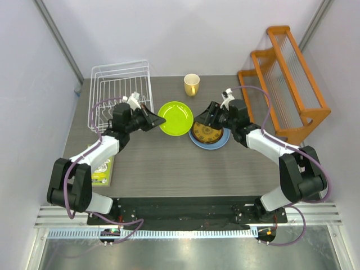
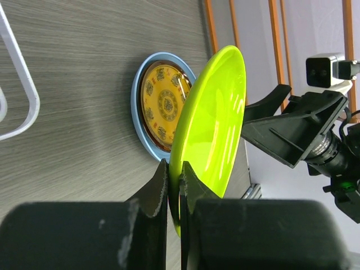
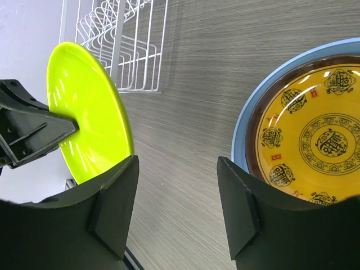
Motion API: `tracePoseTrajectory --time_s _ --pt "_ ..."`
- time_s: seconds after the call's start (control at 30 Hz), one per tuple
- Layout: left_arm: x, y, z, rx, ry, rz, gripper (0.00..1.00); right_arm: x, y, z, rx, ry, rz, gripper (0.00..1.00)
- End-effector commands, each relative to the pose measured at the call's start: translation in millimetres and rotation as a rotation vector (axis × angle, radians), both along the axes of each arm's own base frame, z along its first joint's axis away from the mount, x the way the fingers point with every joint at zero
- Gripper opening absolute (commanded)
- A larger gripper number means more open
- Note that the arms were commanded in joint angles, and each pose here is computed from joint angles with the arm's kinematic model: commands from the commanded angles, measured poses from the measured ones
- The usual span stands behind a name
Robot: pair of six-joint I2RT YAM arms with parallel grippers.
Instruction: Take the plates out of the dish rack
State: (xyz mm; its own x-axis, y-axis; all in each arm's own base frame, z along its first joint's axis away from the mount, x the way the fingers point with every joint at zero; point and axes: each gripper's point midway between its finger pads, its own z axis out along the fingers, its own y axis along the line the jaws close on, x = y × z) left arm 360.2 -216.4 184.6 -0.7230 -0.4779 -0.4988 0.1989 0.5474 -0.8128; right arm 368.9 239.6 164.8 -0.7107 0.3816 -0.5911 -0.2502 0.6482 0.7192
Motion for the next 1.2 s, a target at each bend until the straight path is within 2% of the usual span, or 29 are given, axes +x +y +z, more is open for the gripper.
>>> tracePoseTrajectory --time_s 0.0,0.37,0.63,0.73,0.77,0.83,0.87,0.9,0.97,1.17 --pt "5.4 0.1 7.4 0.001 -0.05 0.017 0.0 2.8 -0.6 31.4 0.021 -0.096 -0.014 0.64" --pt "5.9 -9.5 1.8 0.001 -0.037 0.0 0.0 -0.7 9.7 35.5 0.037 -0.09 0.027 0.64" --pt "1.8 -34.2 4.5 -0.01 -0.046 -0.059 0.0 0.7 19.4 19.4 0.036 -0.042 0.059 0.61" --pt "-0.1 -41.7 6.5 -0.014 -0.053 -0.075 0.0 1.0 21.5 16.5 0.04 -0.036 0.07 0.44" --pt "-0.8 -43.1 6.5 -0.014 -0.053 -0.077 0.0 1.3 21.1 16.0 0.039 -0.037 0.067 0.3" --pt "-0.6 -43.0 7.3 -0.016 -0.056 -0.075 0.0 0.5 21.6 16.0 0.039 -0.039 0.074 0.2" --pt "-0.3 -42.9 8.2 -0.016 -0.06 -0.074 0.0 -0.1 21.9 15.1 0.035 -0.04 0.08 0.09" --pt "-0.2 -42.7 7.8 -0.016 -0.06 -0.072 0.0 -0.4 22.5 14.2 0.035 -0.039 0.085 0.06" --pt "-0.3 -42.9 10.0 -0.019 -0.067 -0.074 0.0 -1.8 23.4 15.1 0.04 -0.042 0.094 0.01" --pt "-0.4 -44.0 11.1 -0.022 -0.075 -0.081 0.02 0.2 16.9 17.2 0.02 -0.057 0.056 0.01"
